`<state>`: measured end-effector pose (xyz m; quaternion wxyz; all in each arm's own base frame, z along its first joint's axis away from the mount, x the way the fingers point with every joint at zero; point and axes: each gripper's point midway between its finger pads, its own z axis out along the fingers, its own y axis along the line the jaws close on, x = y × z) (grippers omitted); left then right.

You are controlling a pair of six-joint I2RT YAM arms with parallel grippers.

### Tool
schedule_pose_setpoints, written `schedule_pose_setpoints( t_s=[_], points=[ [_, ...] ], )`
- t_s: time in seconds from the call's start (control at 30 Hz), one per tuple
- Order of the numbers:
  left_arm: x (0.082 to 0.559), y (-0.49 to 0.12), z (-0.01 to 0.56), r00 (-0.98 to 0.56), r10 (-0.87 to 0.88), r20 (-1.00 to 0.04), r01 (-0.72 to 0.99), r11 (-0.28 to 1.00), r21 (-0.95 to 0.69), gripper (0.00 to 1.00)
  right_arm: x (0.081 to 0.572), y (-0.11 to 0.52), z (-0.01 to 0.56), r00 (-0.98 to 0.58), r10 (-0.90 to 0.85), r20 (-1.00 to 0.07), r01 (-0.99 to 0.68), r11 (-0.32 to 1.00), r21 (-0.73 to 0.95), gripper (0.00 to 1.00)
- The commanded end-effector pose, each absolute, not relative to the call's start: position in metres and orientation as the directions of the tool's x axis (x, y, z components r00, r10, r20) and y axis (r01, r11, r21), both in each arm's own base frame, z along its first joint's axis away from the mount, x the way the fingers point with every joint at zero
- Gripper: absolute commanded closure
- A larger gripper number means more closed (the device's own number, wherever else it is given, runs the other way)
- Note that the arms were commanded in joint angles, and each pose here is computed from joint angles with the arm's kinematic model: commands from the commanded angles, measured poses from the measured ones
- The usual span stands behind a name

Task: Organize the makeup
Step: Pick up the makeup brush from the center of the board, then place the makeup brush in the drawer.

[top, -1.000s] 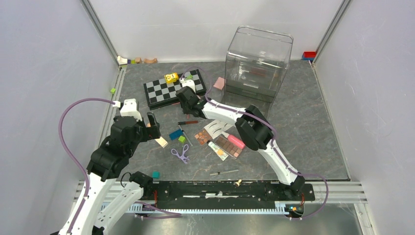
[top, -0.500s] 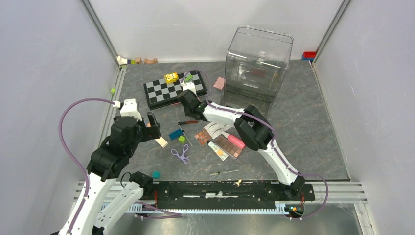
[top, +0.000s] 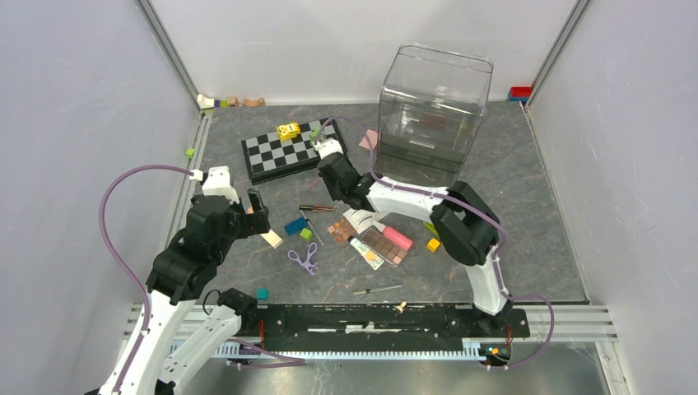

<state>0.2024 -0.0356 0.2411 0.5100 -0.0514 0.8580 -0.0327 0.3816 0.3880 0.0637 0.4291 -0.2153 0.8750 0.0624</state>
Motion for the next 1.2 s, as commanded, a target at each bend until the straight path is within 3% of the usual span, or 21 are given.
schedule_pose_setpoints(
  t_s=[0.0,0.37,0.53,0.8,0.9,1.17],
  points=[
    [0.208,-0.034,0.250,-0.437,-0.098,-0.894,-0.040,0.995,-0.090,0.00,0.372,0.385,0.121,-0.435,-0.335,-0.836,-0.511,0.856,-0.078,1.00],
    [0.208,-0.033,0.252,-0.429,-0.102,-0.897,-0.044,0.995,-0.093,0.00,0.316,0.332,0.102,-0.446,-0.383,-0.809,-0.576,0.815,-0.068,1.00],
    [0.207,-0.033,0.252,-0.428,-0.102,-0.898,-0.044,0.995,-0.093,0.00,0.311,0.322,0.119,-0.334,-0.484,-0.809,-0.650,0.739,-0.174,1.00],
    [0.204,-0.043,0.260,-0.454,-0.114,-0.884,-0.002,0.992,-0.127,0.00,0.335,0.280,0.145,-0.095,-0.795,-0.599,-0.686,0.489,-0.539,0.99],
    [0.204,-0.043,0.267,-0.444,-0.128,-0.887,-0.012,0.990,-0.137,0.00,0.349,0.262,0.146,-0.078,-0.813,-0.577,-0.739,0.436,-0.513,0.93],
    [0.215,-0.055,0.258,-0.447,-0.142,-0.883,0.018,0.986,-0.168,0.00,0.382,0.222,0.154,0.031,-0.784,-0.619,-0.785,0.365,-0.501,0.96]
  ],
)
